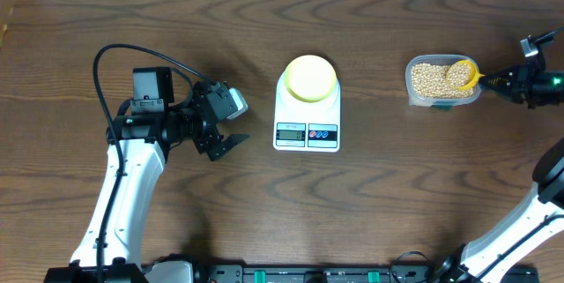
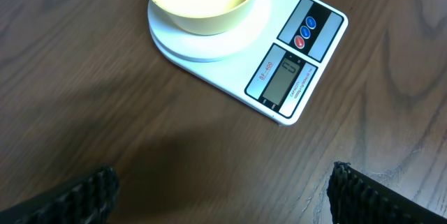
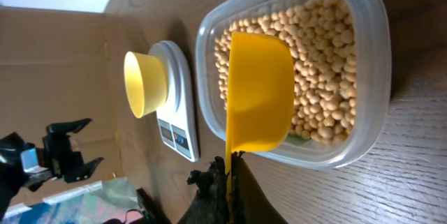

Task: Scoop item into bowl and weigh 50g on scale
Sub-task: 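Lift the filled yellow scoop out of the tub with the right gripper, then carry the scoop left over the yellow bowl on the scale, then tilt the scoop to pour soybeans into the yellow bowl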

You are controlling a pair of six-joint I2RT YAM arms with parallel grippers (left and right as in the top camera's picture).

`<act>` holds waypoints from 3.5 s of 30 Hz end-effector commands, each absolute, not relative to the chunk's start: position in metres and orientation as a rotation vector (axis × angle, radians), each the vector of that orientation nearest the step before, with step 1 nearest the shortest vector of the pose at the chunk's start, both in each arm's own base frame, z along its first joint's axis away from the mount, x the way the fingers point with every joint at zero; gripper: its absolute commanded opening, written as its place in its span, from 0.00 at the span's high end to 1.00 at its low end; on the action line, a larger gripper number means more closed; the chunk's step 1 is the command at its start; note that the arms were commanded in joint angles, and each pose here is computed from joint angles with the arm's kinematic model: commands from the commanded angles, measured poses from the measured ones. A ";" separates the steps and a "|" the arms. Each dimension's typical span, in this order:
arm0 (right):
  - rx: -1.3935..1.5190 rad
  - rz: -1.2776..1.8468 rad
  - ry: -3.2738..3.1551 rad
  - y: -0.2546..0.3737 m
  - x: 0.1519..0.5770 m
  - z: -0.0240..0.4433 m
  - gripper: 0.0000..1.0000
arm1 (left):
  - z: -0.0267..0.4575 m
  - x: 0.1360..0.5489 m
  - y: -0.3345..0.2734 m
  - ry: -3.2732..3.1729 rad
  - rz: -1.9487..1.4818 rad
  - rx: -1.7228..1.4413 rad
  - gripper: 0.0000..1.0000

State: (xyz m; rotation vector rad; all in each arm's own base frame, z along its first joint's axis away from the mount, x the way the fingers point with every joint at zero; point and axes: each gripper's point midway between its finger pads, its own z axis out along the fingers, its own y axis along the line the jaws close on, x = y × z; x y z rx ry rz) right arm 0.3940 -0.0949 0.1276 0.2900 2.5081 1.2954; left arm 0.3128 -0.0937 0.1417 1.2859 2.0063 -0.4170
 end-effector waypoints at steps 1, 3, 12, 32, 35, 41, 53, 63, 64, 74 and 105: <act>0.260 1.379 2.399 -0.090 0.400 0.137 0.99 | 0.143 0.315 -0.092 2.000 -0.407 1.292 0.03; 0.266 1.412 2.364 -0.087 0.402 0.143 0.99 | 0.143 0.315 -0.092 2.001 -0.406 1.292 0.03; 0.236 1.486 2.335 -0.066 0.407 0.151 0.99 | 0.143 0.315 -0.092 2.000 -0.407 1.292 0.02; 0.032 1.725 2.311 0.042 0.420 0.172 0.99 | 0.143 0.315 -0.092 2.000 -0.407 1.292 0.02; -0.001 1.751 2.326 0.058 0.418 0.172 0.99 | 0.143 0.315 -0.092 2.000 -0.407 1.292 0.02; -0.080 1.786 2.358 0.095 0.419 0.171 0.99 | 0.143 0.315 -0.092 2.000 -0.407 1.292 0.02; -0.251 1.727 2.440 0.160 0.427 0.157 0.99 | 0.143 0.315 -0.092 2.000 -0.407 1.292 0.02; -0.402 1.544 2.550 0.201 0.427 0.140 0.99 | 0.143 0.315 -0.092 2.000 -0.407 1.292 0.02; -0.408 1.519 2.562 0.201 0.428 0.140 0.99 | 0.143 0.315 -0.092 2.000 -0.407 1.292 0.03; -0.627 1.080 2.702 0.202 0.429 0.137 0.99 | 0.143 0.315 -0.092 2.000 -0.407 1.292 0.02; -1.152 0.467 2.558 0.236 0.431 0.153 0.99 | 0.143 0.315 -0.092 2.000 -0.407 1.292 0.02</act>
